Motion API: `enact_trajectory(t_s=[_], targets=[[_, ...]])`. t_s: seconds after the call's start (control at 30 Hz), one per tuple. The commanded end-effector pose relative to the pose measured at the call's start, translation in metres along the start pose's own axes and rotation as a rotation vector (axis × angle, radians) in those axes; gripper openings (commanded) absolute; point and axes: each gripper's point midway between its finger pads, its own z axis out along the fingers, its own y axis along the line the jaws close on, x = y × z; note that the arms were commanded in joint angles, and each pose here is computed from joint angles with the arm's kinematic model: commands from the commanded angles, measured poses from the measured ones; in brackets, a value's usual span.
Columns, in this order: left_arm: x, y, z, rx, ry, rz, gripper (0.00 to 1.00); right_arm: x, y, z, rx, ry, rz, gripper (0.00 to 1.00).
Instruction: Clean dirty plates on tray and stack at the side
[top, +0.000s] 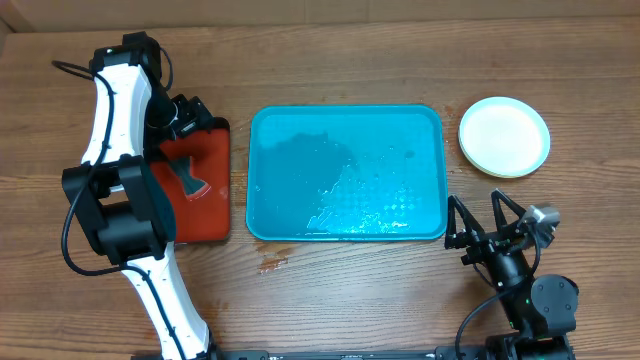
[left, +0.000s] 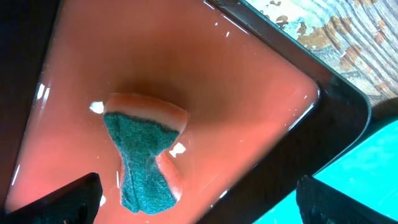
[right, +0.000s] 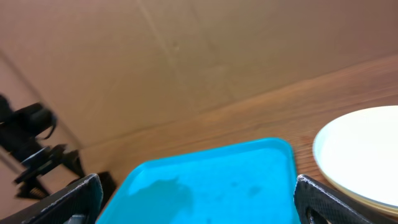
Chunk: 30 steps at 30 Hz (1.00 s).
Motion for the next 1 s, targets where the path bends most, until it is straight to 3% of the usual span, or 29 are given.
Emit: enact_trajectory(t_s=[0.0,0.43,0.97], targets=[[-0.001,-0.008,-0.012,0.022,-0.030,0.025,1.00,-0.012,-0.015,-0.006,0.082,-0.095,0.000,1.00],[-0.001,-0.008,-0.012,0.022,-0.030,0.024,1.00,-0.015,-0.042,-0.015,0.163,-0.207,-0.008,1.00],[-0.001,-0.008,-0.012,0.022,-0.030,0.025,1.00,0.010,-0.055,-0.013,0.217,-0.098,-0.043,1.00]])
